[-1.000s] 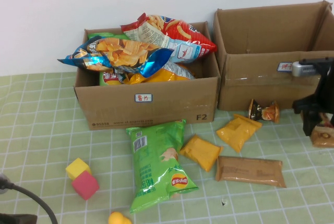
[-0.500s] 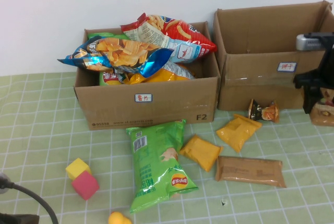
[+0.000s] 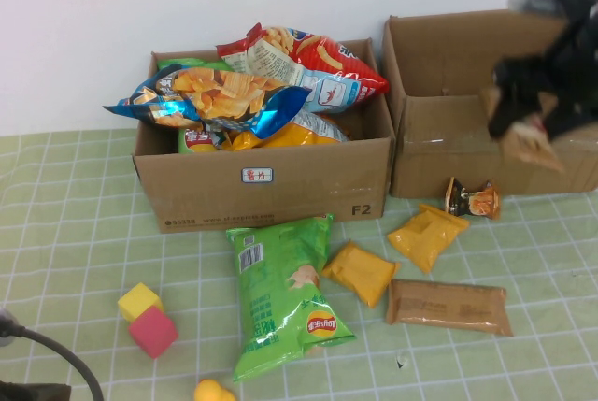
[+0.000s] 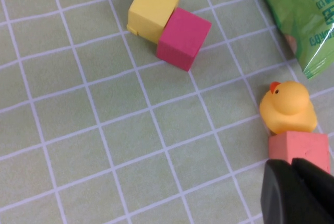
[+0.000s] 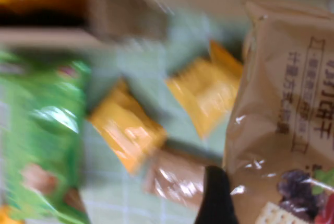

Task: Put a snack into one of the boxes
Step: Place the biscuit in the biscuit box

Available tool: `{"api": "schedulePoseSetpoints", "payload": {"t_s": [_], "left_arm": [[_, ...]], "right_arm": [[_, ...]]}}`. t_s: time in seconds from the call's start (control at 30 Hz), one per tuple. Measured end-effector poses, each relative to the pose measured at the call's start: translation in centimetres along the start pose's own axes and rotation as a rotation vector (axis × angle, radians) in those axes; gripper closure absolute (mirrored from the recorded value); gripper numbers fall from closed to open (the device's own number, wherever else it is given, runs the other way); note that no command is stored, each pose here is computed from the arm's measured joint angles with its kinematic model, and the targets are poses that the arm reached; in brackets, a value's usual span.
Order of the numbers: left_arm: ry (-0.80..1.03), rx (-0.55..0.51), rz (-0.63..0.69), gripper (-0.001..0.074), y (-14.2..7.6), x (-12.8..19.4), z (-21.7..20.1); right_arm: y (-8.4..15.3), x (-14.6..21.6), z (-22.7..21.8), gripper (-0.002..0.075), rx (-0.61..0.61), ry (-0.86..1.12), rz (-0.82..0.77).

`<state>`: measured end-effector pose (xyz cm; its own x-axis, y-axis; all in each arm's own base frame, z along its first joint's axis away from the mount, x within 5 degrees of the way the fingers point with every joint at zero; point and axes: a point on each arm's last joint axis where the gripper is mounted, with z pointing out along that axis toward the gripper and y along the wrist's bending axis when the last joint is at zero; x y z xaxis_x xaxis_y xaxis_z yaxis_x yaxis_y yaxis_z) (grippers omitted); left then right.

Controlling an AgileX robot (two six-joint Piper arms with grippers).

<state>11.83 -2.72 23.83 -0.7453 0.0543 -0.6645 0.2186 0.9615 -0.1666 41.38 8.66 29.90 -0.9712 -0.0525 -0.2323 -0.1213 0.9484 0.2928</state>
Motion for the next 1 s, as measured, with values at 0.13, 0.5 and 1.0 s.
{"api": "schedulePoseSetpoints", "payload": {"t_s": [0.13, 0.5, 1.0], "left_arm": [[-0.004, 0.011, -0.014, 0.0737, -0.1, 0.0, 0.0], [-0.007, 0.019, -0.025, 0.0737, -0.2, -0.1, 0.0], [-0.016, 0.015, 0.010, 0.0738, -0.1, -0.1, 0.0]], "right_arm": [[1.5, -1.6, -2.9, 0.0262, -0.030, -0.153, -0.055], [0.9, -7.5, -1.2, 0.0263, -0.027, -0.635, -0.107], [-1.5, -7.6, 3.7, 0.0183, 0.155, -0.477, -0.227]]}}
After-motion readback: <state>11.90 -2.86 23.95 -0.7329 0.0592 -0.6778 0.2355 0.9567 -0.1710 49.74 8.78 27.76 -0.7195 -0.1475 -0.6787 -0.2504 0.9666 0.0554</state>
